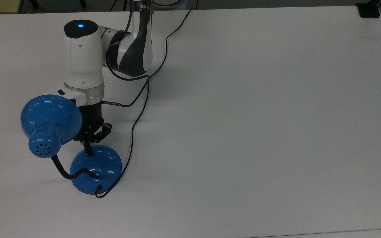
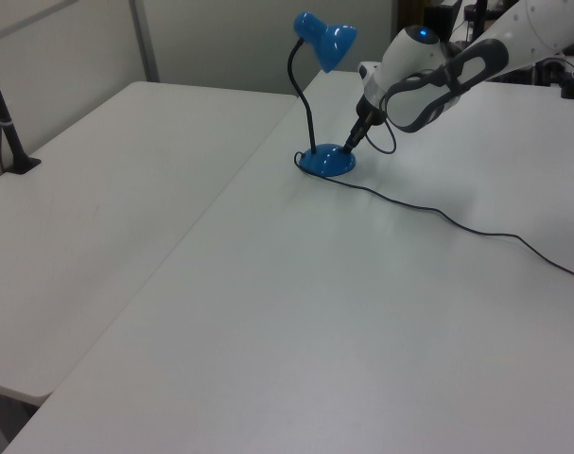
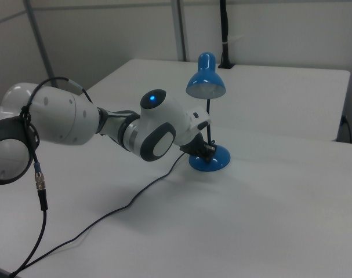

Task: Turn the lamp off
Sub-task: 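Lift the gripper up and away from the lamp base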

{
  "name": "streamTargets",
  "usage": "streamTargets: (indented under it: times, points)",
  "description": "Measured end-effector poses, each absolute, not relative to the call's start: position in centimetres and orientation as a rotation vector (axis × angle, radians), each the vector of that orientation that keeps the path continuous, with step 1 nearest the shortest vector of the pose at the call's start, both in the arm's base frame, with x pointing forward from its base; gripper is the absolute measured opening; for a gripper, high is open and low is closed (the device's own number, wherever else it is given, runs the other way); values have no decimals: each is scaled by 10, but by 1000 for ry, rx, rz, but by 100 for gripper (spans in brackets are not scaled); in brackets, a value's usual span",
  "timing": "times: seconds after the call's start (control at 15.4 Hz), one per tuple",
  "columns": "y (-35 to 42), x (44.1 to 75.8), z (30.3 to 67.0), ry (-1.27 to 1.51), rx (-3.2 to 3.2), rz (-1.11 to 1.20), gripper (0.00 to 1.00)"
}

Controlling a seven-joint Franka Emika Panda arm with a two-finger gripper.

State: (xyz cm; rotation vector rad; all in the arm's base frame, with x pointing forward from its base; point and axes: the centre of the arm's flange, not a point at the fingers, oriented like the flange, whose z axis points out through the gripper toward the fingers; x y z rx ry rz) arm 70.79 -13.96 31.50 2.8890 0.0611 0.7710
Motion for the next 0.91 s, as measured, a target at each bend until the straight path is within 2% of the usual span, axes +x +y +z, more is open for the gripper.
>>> streamTargets:
  times: [0.33,0.59,0.72,0.85,0.91]
  points:
    - [-139,703,317,61,2915,724,1]
    - [-130,684,347,70,3058,452,2]
    - [-124,670,378,81,3117,339,7]
    - [-118,655,417,95,3158,274,20]
    - [-115,645,438,103,3177,247,30]
